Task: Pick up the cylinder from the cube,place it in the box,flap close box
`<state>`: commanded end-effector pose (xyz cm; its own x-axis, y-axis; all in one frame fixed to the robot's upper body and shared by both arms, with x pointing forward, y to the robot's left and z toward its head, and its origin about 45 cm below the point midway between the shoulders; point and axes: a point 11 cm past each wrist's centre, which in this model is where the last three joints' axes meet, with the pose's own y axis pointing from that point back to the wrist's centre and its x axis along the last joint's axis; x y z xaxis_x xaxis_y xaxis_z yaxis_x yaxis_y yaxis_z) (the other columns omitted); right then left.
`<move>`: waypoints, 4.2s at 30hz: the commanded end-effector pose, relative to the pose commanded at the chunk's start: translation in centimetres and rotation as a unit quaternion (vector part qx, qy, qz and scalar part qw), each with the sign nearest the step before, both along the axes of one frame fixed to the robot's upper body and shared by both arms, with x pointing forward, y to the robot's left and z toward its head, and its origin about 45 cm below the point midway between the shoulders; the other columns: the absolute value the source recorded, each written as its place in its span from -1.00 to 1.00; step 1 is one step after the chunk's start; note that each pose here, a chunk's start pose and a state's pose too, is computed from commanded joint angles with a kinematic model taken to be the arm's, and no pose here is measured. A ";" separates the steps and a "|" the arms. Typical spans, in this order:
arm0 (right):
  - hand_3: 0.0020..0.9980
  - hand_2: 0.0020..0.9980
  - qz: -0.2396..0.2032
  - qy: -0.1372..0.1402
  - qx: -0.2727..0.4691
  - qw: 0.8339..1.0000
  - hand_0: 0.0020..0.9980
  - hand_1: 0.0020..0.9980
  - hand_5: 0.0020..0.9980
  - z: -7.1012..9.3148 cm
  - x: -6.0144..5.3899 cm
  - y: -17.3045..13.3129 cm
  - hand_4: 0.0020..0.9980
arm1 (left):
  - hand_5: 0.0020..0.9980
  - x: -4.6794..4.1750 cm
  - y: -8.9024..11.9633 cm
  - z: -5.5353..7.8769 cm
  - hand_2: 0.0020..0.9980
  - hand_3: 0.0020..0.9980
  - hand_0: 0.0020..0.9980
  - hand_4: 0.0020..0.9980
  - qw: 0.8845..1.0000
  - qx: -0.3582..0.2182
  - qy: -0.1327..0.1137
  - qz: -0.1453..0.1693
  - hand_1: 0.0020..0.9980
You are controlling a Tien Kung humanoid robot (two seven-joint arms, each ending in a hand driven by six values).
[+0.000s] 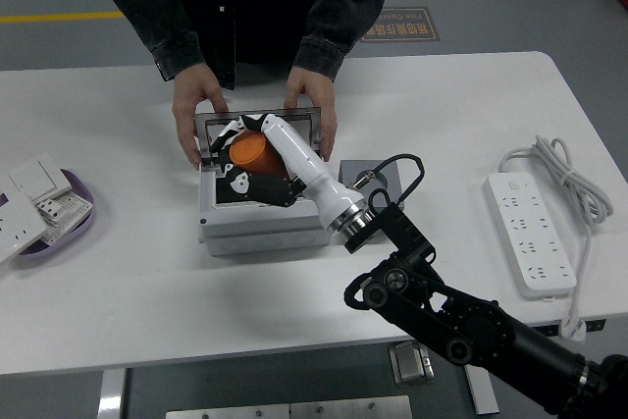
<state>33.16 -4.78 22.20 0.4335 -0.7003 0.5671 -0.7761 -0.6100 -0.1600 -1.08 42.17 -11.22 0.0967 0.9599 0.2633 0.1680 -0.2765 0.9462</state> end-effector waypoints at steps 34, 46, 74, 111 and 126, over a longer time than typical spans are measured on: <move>0.30 0.21 -0.012 -0.104 -0.317 0.943 0.27 0.26 -1.00 -3.6 2.6 -0.4 -0.07 | -0.60 0.12 0.3 0.1 0.11 0.19 0.20 0.32 1.000 0.002 0.001 -0.003 0.17; 0.44 0.42 -0.022 -0.094 -0.323 0.942 0.80 0.45 -0.76 -4.2 2.8 -0.9 0.35 | -0.60 0.31 0.6 0.2 0.11 0.19 0.20 0.31 1.000 0.004 0.000 -0.005 0.17; 0.48 0.41 -0.019 -0.048 -0.043 0.998 0.74 0.43 -0.73 3.8 2.3 -0.8 0.49 | -0.60 0.37 0.3 0.1 0.11 0.19 0.20 0.32 1.000 0.001 -0.002 -0.006 0.17; 0.34 0.25 -0.043 -0.029 -0.161 0.986 -0.19 0.09 -0.70 0.5 9.6 -4.9 0.34 | -0.60 0.98 0.5 0.2 0.11 0.19 0.20 0.32 1.000 0.002 -0.004 -0.013 0.17; 0.34 0.25 0.009 -0.077 -0.223 0.972 -0.23 0.05 -0.67 0.4 5.3 -3.4 0.33 | -0.59 0.86 0.2 0.1 0.11 0.19 0.20 0.32 1.000 0.000 -0.006 -0.012 0.17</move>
